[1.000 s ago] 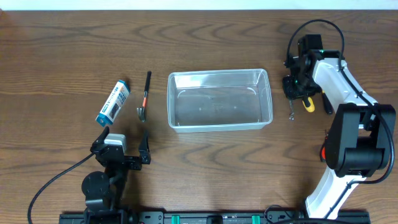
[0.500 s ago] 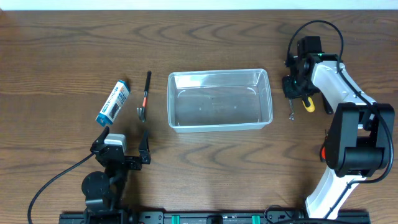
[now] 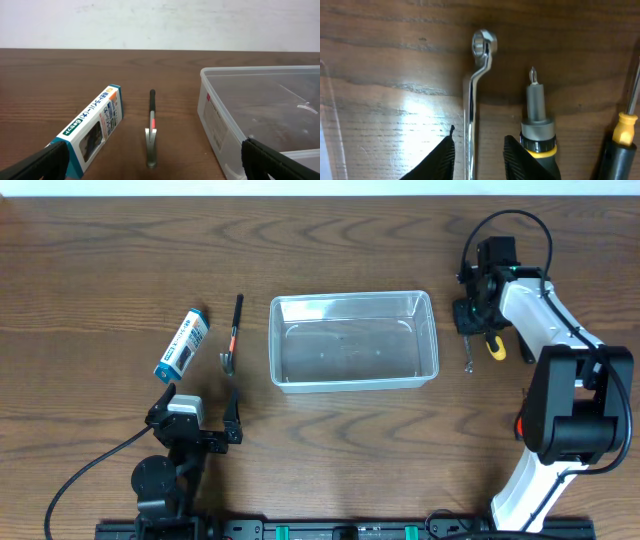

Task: Pack container
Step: 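Move the right gripper over the silver wrench and lower onto it, then close the right gripper on the wrench and lift it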

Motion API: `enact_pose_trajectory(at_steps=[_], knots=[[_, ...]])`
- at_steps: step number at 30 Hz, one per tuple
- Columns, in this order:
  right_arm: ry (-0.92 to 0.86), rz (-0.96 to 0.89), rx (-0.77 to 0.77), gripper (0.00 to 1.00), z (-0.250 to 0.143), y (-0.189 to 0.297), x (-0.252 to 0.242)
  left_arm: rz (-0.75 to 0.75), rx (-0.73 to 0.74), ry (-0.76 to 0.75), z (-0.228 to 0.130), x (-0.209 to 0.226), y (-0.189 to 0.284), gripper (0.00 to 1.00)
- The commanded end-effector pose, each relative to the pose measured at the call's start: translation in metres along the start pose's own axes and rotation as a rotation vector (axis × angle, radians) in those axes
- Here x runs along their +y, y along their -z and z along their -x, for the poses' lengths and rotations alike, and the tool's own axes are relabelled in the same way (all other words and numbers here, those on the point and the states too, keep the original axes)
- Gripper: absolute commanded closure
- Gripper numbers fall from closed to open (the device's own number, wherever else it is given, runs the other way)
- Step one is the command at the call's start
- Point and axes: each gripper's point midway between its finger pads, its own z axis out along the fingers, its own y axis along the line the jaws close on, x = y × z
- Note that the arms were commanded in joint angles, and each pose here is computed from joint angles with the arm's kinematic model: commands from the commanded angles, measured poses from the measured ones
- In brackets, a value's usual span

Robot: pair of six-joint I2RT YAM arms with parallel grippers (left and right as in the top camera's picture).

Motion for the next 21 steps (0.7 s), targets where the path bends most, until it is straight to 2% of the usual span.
enact_pose_trajectory(at_steps=[1,10,21], knots=[[-0.004,-0.003,0.004,0.66,-0.001,-0.005,0.009,-0.01,0.012,-0.014,-0.006,-0.001,-0.001,0.02],[-0.012,-0.004,0.007,0.69,0.0,-0.009,0.012,-0.01,0.012,-0.014,-0.006,-0.001,-0.001,0.02],[-0.03,0.001,0.125,0.69,-0.024,-0.052,0.017,-0.009,0.012,-0.014,-0.006,-0.001,-0.001,0.02]])
